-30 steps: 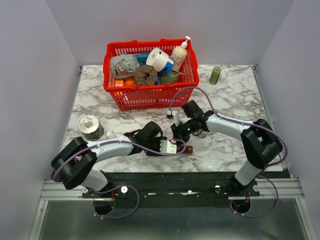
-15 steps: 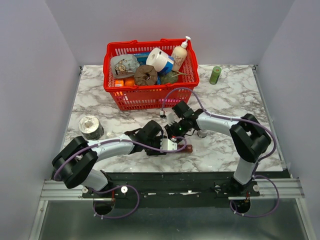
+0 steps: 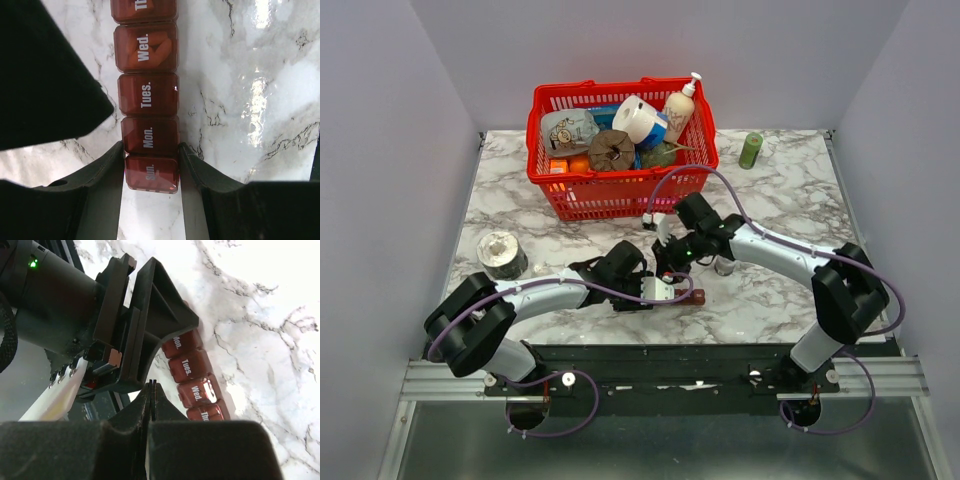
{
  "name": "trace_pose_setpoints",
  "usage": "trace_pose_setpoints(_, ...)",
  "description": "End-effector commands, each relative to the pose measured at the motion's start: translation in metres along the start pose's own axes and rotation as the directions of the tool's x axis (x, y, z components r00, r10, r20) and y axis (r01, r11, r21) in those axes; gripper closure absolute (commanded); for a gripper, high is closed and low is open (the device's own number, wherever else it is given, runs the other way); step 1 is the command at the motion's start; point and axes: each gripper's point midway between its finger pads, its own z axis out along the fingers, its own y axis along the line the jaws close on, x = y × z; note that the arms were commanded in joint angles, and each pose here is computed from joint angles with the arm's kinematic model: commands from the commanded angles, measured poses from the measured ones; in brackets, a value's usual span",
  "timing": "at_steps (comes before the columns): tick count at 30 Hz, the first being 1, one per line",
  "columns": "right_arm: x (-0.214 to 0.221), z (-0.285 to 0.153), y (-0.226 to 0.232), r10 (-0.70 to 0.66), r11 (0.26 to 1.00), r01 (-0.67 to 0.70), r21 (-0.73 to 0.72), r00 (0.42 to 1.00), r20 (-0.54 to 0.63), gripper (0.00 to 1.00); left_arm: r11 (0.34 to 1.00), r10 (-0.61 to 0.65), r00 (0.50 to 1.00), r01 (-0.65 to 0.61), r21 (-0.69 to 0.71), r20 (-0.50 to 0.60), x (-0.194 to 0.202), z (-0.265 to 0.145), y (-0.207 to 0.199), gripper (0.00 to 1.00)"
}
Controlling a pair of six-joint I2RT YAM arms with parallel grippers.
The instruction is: Sort the pills into containers
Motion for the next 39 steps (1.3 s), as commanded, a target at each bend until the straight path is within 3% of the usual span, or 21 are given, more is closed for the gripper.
trace_pose_setpoints(1, 0.024, 0.010, 0.004, 0.047, 0.996, -0.052, -0.070, 0.996, -0.074, 0.93, 0.999, -0.025, 1.000, 0.025, 0.031, -0.009, 0.001, 0.000, -0.005, 0.67)
trace_pose_setpoints(7, 0.055, 0.030, -0.030, 0.177, 0.984, -0.167, 0.066, 0.967, -0.184, 0.94, 0.999, -0.025, 1.000, 0.025, 0.027, -0.008, 0.001, 0.000, -0.004, 0.67)
trace_pose_setpoints(13, 0.069, 0.037, -0.055, 0.227, 0.966, -0.187, 0.179, 0.944, -0.238, 0.94, 0.999, -0.024, 1.000, 0.025, 0.021, -0.018, 0.003, -0.001, -0.003, 0.66)
trace_pose_setpoints(16, 0.055, 0.031, -0.043, 0.192, 0.978, -0.168, 0.126, 0.958, -0.212, 0.94, 1.000, -0.025, 0.999, 0.026, 0.016, -0.020, 0.003, -0.001, -0.003, 0.66)
trace_pose_setpoints(20, 0.025, 0.015, -0.006, 0.052, 0.997, -0.059, -0.053, 0.990, -0.132, 0.94, 1.000, -0.024, 0.999, 0.024, 0.013, -0.022, 0.003, -0.001, -0.001, 0.66)
trace_pose_setpoints(26, 0.027, 0.004, 0.006, -0.008, 0.996, -0.001, -0.094, 0.995, -0.103, 0.94, 1.000, -0.028, 0.999, 0.028, 0.013, -0.028, 0.004, -0.001, -0.002, 0.66)
trace_pose_setpoints(31, 0.048, 0.018, -0.008, 0.075, 0.995, -0.087, -0.058, 0.981, -0.180, 0.95, 0.999, -0.028, 0.999, 0.029, 0.015, -0.028, 0.004, 0.000, -0.002, 0.65)
trace_pose_setpoints(35, 0.077, 0.033, -0.041, 0.195, 0.980, -0.175, 0.095, 0.939, -0.282, 0.96, 0.999, -0.031, 0.999, 0.031, 0.014, -0.033, 0.005, 0.000, -0.002, 0.65)
trace_pose_setpoints(39, 0.088, 0.040, -0.056, 0.237, 0.968, -0.195, 0.157, 0.917, -0.320, 0.96, 0.999, -0.032, 0.999, 0.032, 0.011, -0.033, 0.006, 0.000, -0.001, 0.65)
